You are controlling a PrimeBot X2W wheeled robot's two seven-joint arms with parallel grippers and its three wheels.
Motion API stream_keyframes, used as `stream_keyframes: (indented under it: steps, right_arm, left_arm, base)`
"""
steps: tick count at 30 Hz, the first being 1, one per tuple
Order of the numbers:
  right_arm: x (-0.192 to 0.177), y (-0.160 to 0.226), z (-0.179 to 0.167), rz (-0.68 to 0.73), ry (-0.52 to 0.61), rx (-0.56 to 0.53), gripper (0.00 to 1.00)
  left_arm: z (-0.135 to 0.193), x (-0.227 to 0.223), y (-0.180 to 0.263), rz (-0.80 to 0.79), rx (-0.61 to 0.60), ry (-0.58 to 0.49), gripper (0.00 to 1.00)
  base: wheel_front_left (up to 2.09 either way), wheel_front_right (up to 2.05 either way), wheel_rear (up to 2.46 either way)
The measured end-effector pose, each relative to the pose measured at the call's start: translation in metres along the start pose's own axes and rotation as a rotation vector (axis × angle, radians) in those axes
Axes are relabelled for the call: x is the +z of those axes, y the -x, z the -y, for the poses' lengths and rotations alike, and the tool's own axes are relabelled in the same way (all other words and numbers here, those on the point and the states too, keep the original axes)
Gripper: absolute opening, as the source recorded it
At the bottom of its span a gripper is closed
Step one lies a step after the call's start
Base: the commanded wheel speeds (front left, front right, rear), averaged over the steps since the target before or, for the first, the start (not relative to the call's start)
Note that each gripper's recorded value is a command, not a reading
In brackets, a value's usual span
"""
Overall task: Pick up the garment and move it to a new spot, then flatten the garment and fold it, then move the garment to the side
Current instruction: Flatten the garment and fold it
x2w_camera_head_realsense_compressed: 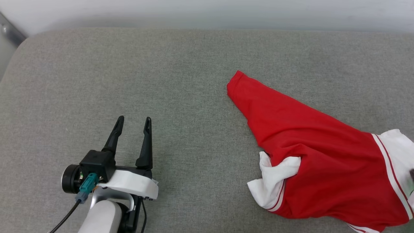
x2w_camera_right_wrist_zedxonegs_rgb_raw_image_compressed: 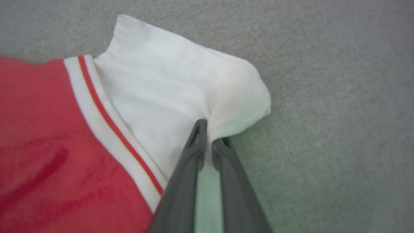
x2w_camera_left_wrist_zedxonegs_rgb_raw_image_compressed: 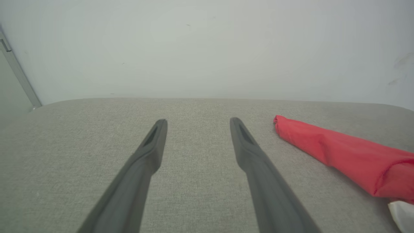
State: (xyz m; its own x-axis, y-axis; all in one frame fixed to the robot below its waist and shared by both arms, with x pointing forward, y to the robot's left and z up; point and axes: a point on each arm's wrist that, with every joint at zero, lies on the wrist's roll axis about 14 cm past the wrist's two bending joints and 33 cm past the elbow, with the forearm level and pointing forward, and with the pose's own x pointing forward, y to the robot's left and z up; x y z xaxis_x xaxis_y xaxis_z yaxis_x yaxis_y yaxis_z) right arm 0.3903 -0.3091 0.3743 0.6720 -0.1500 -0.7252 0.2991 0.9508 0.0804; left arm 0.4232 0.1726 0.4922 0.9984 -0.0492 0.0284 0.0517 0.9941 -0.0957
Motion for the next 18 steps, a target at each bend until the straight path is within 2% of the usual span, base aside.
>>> stream_keyframes:
  steps: [5, 11, 18]
  right_arm:
    - [0.032, 0.009, -0.004, 0.204, 0.002, 0.009, 1.0]
    - [0.069, 0.039, -0.02, 0.463, 0.066, 0.049, 1.0]
    - [0.075, 0.079, -0.068, 0.64, 0.137, 0.182, 1.0]
  left_arm:
    - [-0.003, 0.005, 0.005, 0.006, 0.005, -0.008, 1.0]
    - [-0.003, 0.013, 0.018, 0.015, 0.018, -0.008, 1.0]
    - [-0.004, 0.022, 0.036, 0.025, 0.03, -0.014, 1.0]
  base:
    - [0.0, 0.0, 0.0]
    - [0.0, 0.0, 0.0]
    - [0.0, 0.0, 0.0]
